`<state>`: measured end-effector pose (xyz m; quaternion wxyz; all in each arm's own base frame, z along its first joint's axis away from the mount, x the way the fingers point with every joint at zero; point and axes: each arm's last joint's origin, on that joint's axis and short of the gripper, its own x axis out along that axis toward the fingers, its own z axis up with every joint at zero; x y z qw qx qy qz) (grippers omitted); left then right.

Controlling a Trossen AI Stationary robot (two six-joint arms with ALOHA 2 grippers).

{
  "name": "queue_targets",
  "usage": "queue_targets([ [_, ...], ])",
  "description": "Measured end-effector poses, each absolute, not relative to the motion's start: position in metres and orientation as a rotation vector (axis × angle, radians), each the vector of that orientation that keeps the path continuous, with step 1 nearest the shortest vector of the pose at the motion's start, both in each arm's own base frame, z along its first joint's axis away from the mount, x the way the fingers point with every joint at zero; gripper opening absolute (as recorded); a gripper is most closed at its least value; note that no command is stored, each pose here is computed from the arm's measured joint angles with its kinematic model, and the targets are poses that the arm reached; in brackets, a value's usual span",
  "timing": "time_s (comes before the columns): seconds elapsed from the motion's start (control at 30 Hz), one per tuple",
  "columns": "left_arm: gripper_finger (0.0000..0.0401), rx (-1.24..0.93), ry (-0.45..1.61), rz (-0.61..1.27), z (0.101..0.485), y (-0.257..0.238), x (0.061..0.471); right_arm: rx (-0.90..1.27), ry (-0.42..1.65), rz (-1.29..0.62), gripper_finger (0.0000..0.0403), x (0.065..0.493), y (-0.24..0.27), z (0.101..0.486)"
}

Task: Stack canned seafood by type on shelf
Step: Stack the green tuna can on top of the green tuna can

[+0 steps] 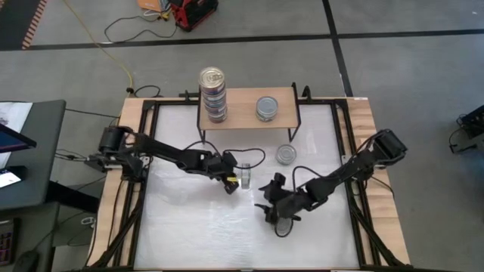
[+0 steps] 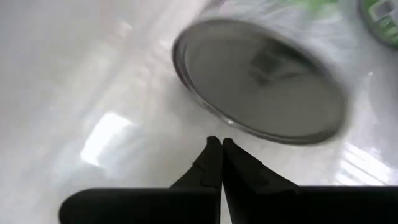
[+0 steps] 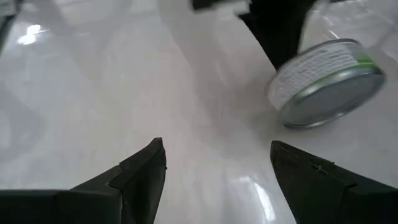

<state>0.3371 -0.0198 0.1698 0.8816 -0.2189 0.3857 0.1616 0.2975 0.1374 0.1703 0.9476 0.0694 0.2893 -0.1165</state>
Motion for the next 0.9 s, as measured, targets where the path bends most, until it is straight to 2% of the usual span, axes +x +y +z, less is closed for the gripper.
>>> queue_targets([
  [0.17, 0.0000, -0.266, 0.665, 0.416, 0.208, -0.035, 0.322, 0.170, 0.575, -0.296, 0.0311, 0.301, 0.126, 0.172],
  [0.37, 0.0000, -0.034, 0.486, 0.591, 0.242, -0.063, 0.299, 0.187, 0.481, -0.499, 0.0311, 0.312, 0.104, 0.170],
  [0.53, 0.0000, 0.087, 0.437, 0.683, 0.245, -0.084, 0.288, 0.237, 0.436, -0.591, 0.0311, 0.332, 0.098, 0.173],
  [0.9, 0.0000, 0.310, 0.507, 0.620, 0.245, -0.090, 0.286, 0.261, 0.527, -0.855, 0.0311, 0.396, 0.113, 0.187],
])
